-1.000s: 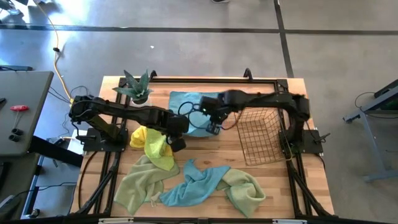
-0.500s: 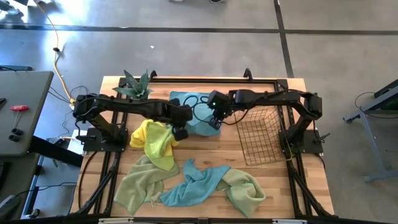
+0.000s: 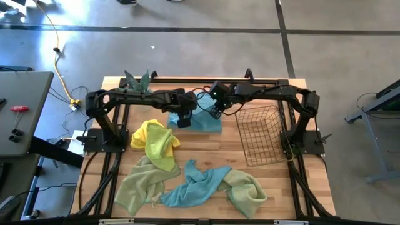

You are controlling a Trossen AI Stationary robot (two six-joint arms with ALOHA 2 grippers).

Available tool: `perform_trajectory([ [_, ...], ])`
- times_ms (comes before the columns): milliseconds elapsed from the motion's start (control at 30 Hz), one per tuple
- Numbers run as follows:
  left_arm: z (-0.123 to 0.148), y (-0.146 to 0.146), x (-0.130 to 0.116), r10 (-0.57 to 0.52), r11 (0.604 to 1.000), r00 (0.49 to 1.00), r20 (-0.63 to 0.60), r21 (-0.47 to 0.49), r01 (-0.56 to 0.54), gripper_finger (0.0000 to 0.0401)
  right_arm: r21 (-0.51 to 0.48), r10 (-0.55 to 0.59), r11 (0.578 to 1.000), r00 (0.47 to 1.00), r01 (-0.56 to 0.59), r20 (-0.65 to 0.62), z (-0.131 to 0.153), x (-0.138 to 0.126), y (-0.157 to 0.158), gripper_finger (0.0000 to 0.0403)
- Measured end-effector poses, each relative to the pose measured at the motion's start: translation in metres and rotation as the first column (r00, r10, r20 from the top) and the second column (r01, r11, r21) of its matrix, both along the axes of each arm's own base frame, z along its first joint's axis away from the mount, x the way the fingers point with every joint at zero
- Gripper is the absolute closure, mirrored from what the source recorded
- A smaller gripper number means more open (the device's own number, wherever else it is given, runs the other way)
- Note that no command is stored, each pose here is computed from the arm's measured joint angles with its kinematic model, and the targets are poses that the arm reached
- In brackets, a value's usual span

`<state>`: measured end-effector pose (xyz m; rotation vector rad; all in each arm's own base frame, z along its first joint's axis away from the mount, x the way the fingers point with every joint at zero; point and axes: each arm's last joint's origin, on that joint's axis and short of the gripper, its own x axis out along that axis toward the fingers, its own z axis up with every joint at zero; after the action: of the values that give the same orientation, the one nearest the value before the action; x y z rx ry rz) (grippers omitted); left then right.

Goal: Fold microfiber towels
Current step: Fold the top blue microfiber cloth

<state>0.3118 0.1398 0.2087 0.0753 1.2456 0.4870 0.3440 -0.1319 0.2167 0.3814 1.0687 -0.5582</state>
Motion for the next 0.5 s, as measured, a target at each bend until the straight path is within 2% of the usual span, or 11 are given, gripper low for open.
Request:
perform_trajectory([
  [200, -0.001, 0.025, -0.007, -0.001, 0.999, 1.000, -0.004, 0.033, 0.001, 0.0401, -0.043, -0.078, 0.996, 0.997, 0.078, 0.000, -0.002, -0.004, -0.018, 0.0403],
  [367, 0.002, 0.046, -0.012, 0.045, 0.996, 0.997, 0.058, 0.070, -0.049, 0.0401, -0.035, -0.133, 0.990, 0.991, 0.134, 0.021, -0.005, -0.006, -0.030, 0.0403],
  [500, 0.003, 0.055, -0.017, 0.073, 0.994, 0.995, 0.063, 0.072, -0.078, 0.0401, -0.053, -0.126, 0.990, 0.991, 0.128, 0.035, -0.010, -0.002, -0.034, 0.0403],
])
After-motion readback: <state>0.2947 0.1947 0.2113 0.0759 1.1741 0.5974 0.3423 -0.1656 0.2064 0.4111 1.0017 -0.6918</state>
